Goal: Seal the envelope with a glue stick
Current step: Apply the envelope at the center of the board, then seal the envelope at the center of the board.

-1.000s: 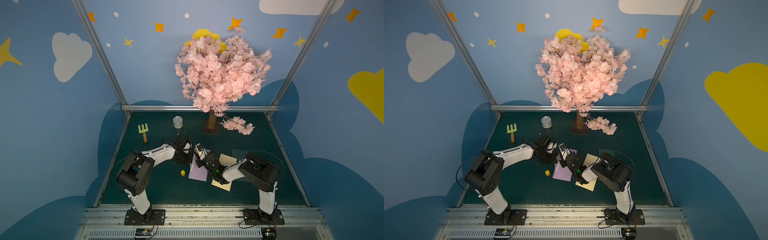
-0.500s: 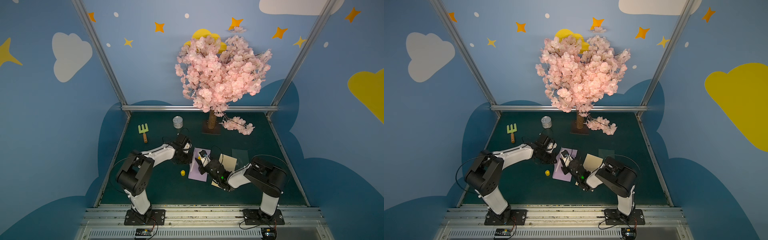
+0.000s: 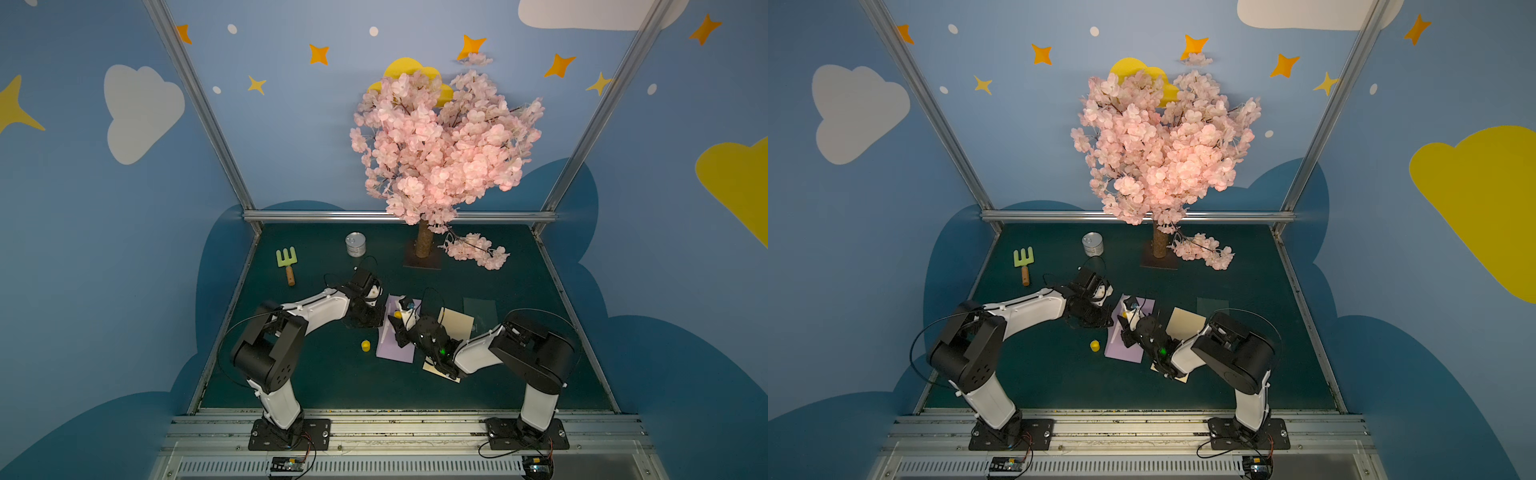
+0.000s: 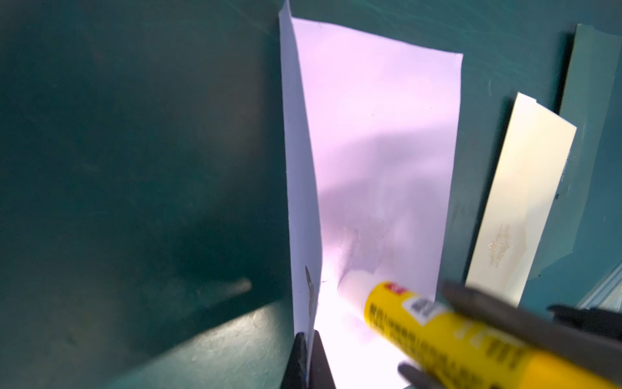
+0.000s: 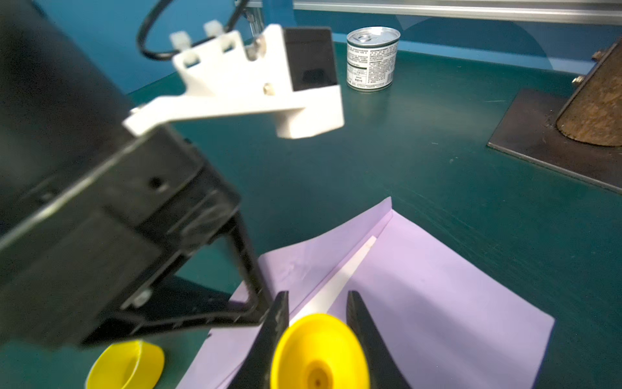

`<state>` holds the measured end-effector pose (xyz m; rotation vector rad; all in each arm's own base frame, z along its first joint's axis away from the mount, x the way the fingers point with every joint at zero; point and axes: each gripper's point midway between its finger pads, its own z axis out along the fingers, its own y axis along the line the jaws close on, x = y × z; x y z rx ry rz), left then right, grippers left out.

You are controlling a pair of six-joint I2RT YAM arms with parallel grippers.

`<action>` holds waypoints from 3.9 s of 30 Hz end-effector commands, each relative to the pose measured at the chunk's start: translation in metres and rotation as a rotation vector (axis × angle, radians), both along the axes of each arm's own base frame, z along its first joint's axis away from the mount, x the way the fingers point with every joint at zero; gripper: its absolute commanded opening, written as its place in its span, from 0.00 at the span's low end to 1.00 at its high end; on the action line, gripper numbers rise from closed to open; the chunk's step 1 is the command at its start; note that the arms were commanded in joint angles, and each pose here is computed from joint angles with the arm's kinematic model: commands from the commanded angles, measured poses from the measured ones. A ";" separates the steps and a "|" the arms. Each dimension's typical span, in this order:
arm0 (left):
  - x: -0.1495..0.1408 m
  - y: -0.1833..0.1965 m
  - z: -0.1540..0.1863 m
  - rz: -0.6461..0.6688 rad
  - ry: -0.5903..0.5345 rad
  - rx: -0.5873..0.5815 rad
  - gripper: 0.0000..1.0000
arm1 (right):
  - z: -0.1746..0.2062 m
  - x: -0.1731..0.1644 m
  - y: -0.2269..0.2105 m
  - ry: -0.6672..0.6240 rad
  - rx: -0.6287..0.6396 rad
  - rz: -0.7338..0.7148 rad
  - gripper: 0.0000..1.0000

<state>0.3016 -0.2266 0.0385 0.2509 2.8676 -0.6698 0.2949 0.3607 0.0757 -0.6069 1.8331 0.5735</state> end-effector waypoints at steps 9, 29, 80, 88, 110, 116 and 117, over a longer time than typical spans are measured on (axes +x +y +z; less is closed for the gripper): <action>-0.018 0.013 -0.014 -0.002 0.067 0.058 0.03 | -0.037 0.012 -0.019 0.062 -0.118 0.003 0.00; -0.016 0.008 -0.016 0.007 0.076 0.047 0.03 | 0.045 -0.015 -0.044 0.158 0.202 -0.026 0.00; -0.005 -0.006 0.062 0.074 -0.007 -0.296 0.93 | -0.077 -0.031 -0.087 0.476 -0.081 -0.172 0.00; 0.003 0.014 0.076 0.217 -0.009 -0.423 0.61 | -0.050 -0.027 -0.072 0.423 -0.019 -0.114 0.00; -0.013 -0.057 0.013 0.177 0.181 -0.369 0.03 | -0.022 -0.024 -0.067 0.391 0.070 -0.094 0.00; -0.021 -0.071 -0.016 0.162 0.225 -0.301 0.03 | -0.022 -0.025 -0.069 0.392 0.083 -0.098 0.00; -0.022 -0.070 -0.023 0.165 0.228 -0.270 0.03 | -0.022 -0.025 -0.070 0.395 0.089 -0.101 0.00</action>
